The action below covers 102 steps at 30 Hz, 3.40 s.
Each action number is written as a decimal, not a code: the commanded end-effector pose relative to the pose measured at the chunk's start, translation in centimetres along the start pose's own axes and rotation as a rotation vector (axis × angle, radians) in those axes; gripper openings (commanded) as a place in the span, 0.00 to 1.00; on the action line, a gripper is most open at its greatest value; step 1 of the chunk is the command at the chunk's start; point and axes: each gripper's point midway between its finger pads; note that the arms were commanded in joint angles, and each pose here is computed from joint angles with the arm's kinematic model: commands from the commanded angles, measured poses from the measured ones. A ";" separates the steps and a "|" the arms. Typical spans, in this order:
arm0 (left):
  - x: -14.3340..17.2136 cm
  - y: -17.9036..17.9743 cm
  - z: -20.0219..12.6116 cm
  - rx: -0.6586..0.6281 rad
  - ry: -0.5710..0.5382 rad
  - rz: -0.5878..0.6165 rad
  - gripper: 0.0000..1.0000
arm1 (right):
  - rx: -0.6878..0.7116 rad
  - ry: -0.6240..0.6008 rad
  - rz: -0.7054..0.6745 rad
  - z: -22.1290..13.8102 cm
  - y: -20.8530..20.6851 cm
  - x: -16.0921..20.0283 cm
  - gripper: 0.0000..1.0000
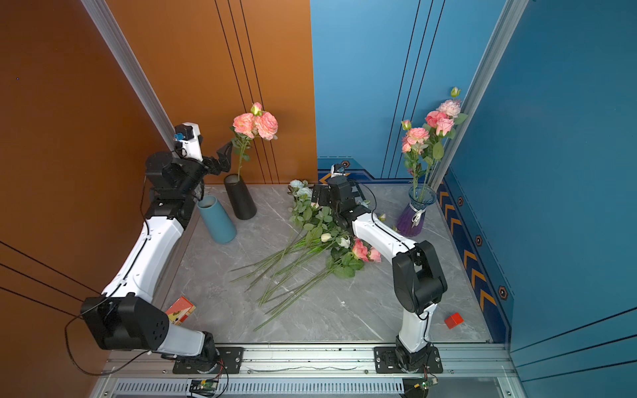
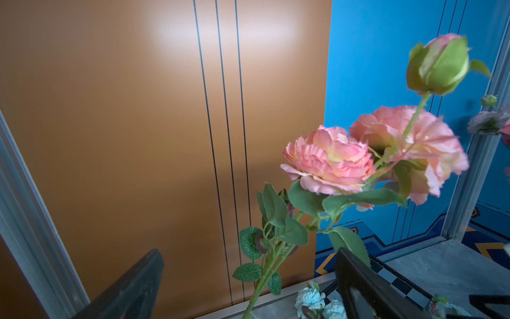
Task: Place the pink flowers into the vase
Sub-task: Pick up the flower at the center of the board.
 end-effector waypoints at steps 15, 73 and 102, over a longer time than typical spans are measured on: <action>-0.8 -0.1 3.7 0.068 -0.044 -0.099 0.99 | 0.079 0.308 0.073 2.2 -2.1 8.3 1.00; 5.8 -17.9 -2.1 0.395 0.099 -0.077 0.99 | 0.133 0.266 0.214 4.3 -2.2 3.6 0.00; 10.8 -29.0 -5.4 0.661 0.254 -0.243 0.94 | -0.236 -0.222 0.070 -9.4 9.9 -10.2 0.00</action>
Point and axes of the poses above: each gripper's point midway between its finger pads, its own z axis out along the fingers, its own y axis along the line the jaws close on, x = y × z, and after that the axes turned 14 degrees about z, right-handed
